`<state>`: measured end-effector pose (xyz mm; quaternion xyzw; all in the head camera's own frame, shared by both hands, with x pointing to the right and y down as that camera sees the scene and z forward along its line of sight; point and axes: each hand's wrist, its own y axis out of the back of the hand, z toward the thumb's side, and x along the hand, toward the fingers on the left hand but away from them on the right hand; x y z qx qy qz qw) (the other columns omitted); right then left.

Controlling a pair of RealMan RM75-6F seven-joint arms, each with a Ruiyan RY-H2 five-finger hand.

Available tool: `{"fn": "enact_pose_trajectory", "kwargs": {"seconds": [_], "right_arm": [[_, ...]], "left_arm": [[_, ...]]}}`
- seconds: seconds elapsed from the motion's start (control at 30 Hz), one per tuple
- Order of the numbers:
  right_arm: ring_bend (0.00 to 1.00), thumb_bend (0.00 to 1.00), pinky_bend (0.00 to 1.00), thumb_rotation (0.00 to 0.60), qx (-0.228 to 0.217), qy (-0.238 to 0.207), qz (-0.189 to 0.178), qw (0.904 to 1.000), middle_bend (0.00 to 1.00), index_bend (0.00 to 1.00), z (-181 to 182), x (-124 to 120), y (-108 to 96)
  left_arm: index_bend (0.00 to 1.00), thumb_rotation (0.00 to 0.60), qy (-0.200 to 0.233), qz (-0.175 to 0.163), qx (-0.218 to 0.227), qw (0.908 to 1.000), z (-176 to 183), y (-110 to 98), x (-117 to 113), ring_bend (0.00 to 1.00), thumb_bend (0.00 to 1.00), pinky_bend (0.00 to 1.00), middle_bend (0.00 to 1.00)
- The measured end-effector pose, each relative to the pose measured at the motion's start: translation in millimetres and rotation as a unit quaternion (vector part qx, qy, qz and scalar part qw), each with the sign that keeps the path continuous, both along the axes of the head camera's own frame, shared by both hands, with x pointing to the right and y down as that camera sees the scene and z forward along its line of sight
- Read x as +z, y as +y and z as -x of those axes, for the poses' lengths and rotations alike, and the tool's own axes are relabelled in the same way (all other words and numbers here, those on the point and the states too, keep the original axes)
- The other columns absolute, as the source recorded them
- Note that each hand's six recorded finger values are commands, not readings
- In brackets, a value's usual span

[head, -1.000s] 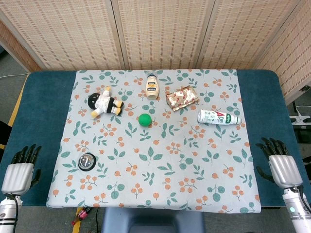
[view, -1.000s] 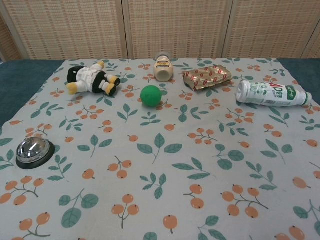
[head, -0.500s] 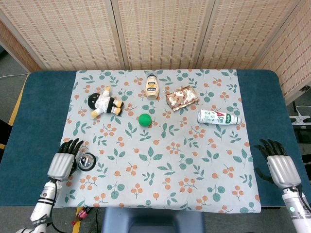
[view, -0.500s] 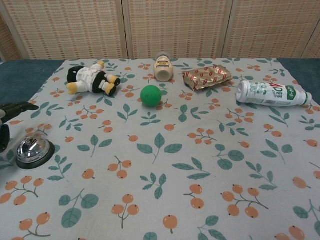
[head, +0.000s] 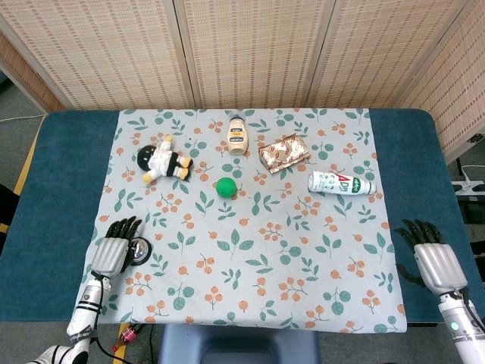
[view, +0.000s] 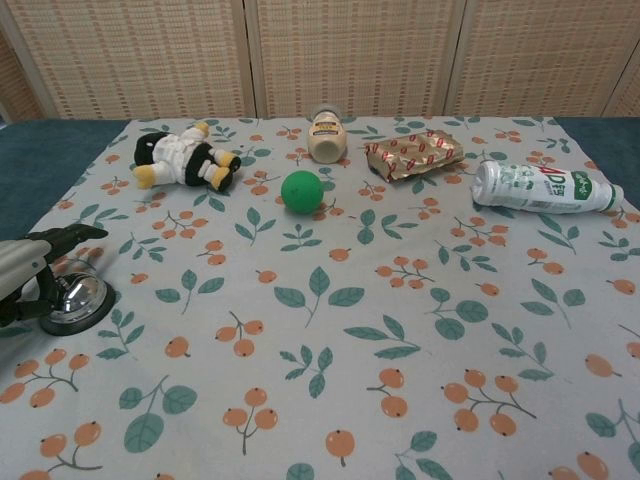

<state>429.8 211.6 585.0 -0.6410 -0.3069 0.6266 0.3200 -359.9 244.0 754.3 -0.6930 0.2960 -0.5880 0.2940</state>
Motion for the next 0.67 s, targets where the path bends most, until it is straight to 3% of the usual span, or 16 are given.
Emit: {"fn": "enact_pose_trajectory", "kwargs": {"seconds": [0.2, 0.4, 0.57, 0.67], "right_arm": [[0.00, 0.27, 0.05, 0.600, 0.001, -0.001, 0.000, 1.0000, 0.06, 0.19, 0.0, -0.3, -0.3], [0.00, 0.27, 0.05, 0.600, 0.006, -0.004, -0.007, 1.0000, 0.06, 0.19, -0.6, -2.3, -2.9], [0.00, 0.27, 0.05, 0.600, 0.005, -0.003, -0.011, 0.9999, 0.06, 0.19, -0.4, -2.4, -2.7], [0.00, 0.27, 0.05, 0.600, 0.004, -0.002, -0.009, 0.9999, 0.06, 0.19, 0.5, -1.4, -1.9]], "left_arm": [[0.00, 0.600, -0.001, -0.037, 0.004, 0.9993, 1.4, -9.2, -15.5, 0.00, 1.00, 0.08, 0.00], [0.00, 0.600, -0.019, -0.082, 0.026, 0.9961, 8.7, -18.8, -55.5, 0.00, 1.00, 0.07, 0.00], [0.01, 0.600, -0.074, -0.112, 0.053, 0.9896, 44.0, -17.5, -103.8, 0.01, 0.99, 0.10, 0.08], [0.11, 0.600, -0.114, -0.117, 0.048, 0.9854, 72.3, -6.3, -128.6, 0.05, 0.99, 0.11, 0.15]]}}
